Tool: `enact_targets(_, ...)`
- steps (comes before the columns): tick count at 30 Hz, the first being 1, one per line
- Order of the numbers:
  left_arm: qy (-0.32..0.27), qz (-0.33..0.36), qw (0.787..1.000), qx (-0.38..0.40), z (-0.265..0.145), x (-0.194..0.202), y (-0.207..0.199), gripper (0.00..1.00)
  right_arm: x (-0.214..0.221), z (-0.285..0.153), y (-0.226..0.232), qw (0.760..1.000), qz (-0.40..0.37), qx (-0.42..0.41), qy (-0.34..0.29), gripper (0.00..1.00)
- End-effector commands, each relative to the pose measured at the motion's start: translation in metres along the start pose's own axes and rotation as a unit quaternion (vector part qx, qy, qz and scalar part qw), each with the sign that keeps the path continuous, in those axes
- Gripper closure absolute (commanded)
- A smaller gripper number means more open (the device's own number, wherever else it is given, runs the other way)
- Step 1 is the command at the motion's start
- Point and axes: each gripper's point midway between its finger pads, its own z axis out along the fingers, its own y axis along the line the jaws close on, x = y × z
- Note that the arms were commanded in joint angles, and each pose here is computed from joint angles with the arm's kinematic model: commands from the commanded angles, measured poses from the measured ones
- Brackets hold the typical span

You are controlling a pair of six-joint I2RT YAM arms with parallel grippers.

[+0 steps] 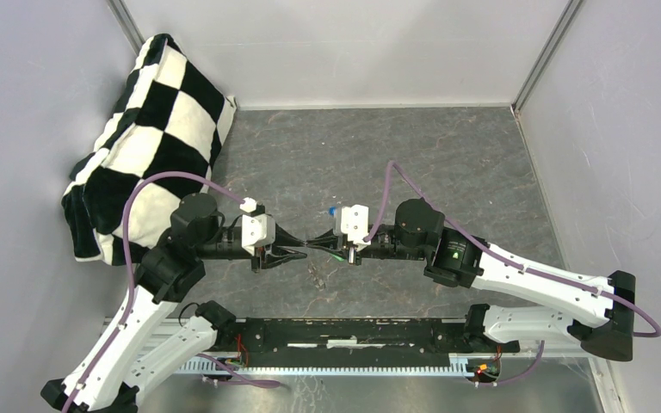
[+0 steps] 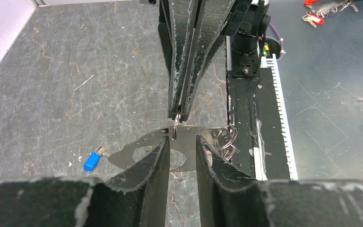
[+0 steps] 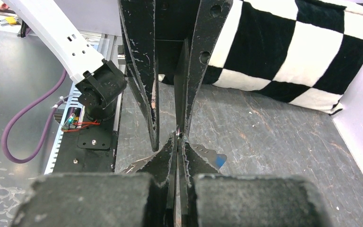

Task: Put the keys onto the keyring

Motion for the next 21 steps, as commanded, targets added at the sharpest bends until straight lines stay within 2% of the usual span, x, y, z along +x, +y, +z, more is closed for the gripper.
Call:
enact_targets(1,0.0,0.011,1.0,-0.01,-0.001,-0.006,0.004,0.67,-0.021,-0.003,-0.003,0.999,-0.009,0.005,-0.031,0.99)
enact_targets(13,-0.018,0.003,0.999,0.038,0.002,-0.015,-0.009,0.72,-0.017,0.004,0.001,1.0,-0.006,-0.011,-0.027,0.99)
enact_targets(17,-0.019,0.004,0.999,0.042,0.002,-0.016,-0.01,0.8,-0.019,0.005,0.0,1.0,-0.006,-0.01,-0.029,0.99)
enact_targets(21,-0.019,0.007,0.999,0.041,0.002,-0.013,-0.011,0.94,-0.02,0.003,-0.001,0.999,-0.006,-0.004,-0.031,0.99)
